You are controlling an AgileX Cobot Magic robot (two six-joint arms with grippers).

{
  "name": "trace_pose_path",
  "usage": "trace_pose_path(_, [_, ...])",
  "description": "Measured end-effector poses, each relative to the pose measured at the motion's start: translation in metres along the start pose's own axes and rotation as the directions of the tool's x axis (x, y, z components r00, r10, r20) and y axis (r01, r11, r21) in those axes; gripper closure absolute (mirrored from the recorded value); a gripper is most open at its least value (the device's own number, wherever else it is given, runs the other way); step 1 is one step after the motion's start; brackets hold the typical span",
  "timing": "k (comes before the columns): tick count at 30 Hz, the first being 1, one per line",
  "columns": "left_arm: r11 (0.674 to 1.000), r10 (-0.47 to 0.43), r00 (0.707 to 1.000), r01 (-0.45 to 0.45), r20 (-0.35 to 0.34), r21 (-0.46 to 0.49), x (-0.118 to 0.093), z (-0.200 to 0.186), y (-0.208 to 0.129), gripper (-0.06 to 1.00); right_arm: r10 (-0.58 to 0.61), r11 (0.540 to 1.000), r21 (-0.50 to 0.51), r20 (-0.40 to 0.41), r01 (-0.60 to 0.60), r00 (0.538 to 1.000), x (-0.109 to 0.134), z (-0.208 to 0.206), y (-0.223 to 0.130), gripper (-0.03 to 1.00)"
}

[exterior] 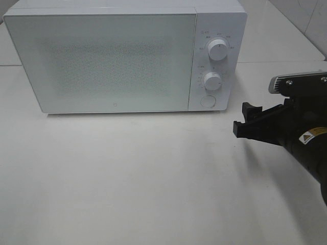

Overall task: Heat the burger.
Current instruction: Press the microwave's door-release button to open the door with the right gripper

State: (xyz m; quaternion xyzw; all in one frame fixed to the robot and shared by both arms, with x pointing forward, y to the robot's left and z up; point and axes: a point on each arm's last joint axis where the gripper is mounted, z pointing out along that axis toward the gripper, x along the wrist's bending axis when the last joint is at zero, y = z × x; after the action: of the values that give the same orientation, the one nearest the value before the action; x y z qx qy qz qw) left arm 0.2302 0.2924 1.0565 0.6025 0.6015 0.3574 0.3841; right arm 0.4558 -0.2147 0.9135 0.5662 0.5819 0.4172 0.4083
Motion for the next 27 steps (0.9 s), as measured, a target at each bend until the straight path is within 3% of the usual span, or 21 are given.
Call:
trace_pose_path(14, [1.0,0.0,1.0,0.0,0.0,0.0,0.0,0.0,0.0,-0.05,0.045,0.999,-0.006,-0.007,-0.045,0.999,0.045,-0.006,-0.009,0.21])
trace_pose_path(27, [1.0,0.0,1.0,0.0,0.0,0.0,0.0,0.0,0.0,-0.05,0.098,0.995,-0.004,-0.016,-0.098,0.995,0.05,-0.005,-0.007,0.21])
